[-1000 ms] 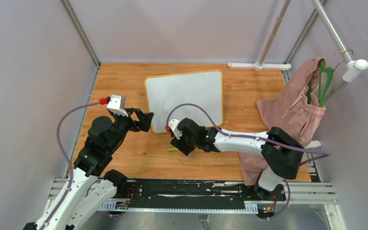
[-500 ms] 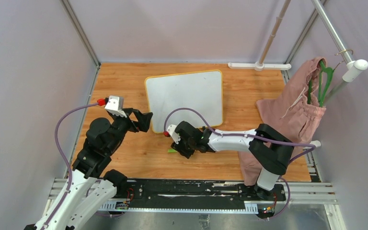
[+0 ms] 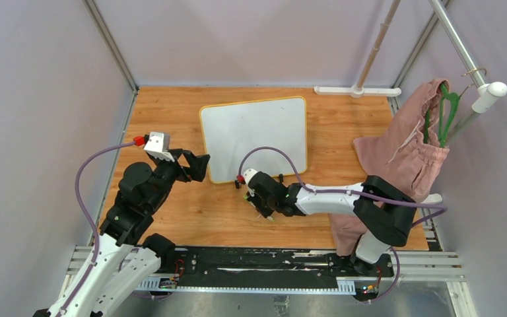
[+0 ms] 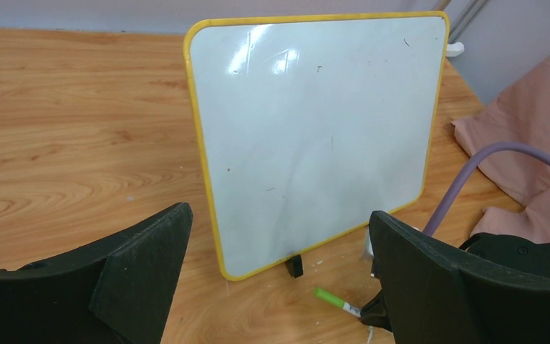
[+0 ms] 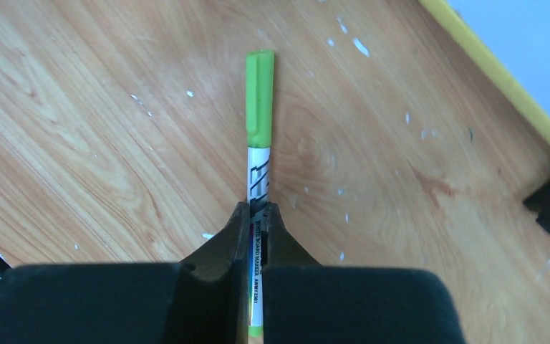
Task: Write a sentence on the whiteboard
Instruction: Open the whiteboard marker at the center of the board.
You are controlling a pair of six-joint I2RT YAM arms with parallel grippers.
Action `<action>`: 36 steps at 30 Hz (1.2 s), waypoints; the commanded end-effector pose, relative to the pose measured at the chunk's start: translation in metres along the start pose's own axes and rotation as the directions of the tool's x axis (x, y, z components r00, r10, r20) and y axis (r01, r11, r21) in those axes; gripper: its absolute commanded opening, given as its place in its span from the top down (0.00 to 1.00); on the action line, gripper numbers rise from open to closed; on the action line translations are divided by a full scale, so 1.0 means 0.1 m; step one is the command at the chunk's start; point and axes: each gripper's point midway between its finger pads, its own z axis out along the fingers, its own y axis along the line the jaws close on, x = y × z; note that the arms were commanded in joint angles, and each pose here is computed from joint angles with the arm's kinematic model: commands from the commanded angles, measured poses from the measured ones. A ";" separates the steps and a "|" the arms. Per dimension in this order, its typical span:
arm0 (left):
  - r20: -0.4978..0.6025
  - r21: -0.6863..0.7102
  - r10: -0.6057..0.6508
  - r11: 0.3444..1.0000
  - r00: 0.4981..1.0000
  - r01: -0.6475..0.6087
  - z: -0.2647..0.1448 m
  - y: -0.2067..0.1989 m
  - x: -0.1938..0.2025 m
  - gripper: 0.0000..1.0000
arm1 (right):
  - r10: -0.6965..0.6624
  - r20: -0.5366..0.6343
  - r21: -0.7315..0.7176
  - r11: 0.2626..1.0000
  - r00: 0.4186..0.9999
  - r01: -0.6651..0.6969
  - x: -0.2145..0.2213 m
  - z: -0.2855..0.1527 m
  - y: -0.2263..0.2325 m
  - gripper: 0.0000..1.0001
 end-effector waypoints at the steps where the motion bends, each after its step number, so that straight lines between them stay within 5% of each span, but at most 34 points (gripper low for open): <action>1: 0.003 0.008 0.013 1.000 1.000 -0.013 0.02 -0.02 0.00 0.00 | 0.156 -0.097 0.147 0.979 0.983 -0.141 0.47 -0.11 -0.12 1.00; 6: -0.004 0.014 0.010 1.000 1.000 -0.010 0.03 -0.03 0.01 0.00 | 0.189 -0.133 0.199 0.967 0.973 -0.161 0.55 -0.15 -0.17 0.73; 11: -0.006 0.015 0.010 1.000 1.000 -0.010 0.02 -0.03 0.01 0.00 | 0.172 -0.184 0.230 0.965 0.968 -0.128 0.60 -0.13 -0.21 0.70; 14: -0.004 0.015 0.010 1.000 1.000 -0.010 0.02 -0.03 0.01 0.00 | 0.171 -0.216 0.217 0.968 0.961 -0.124 0.66 -0.09 -0.18 0.75; 19: -0.004 0.016 0.009 1.000 1.000 -0.008 0.02 -0.03 0.01 0.00 | 0.182 -0.232 0.211 0.968 0.955 -0.133 0.73 -0.07 -0.15 1.00; 27: -0.004 0.019 -0.004 1.000 1.000 0.004 0.04 -0.05 0.01 0.00 | 0.222 0.004 0.170 0.961 0.975 -0.219 0.26 -0.41 -0.15 1.00; 36: 0.045 0.033 -0.087 0.996 0.995 0.085 0.04 -0.09 -0.05 0.00 | 0.246 0.291 0.024 0.964 0.925 -0.264 -0.25 -1.09 -0.10 1.00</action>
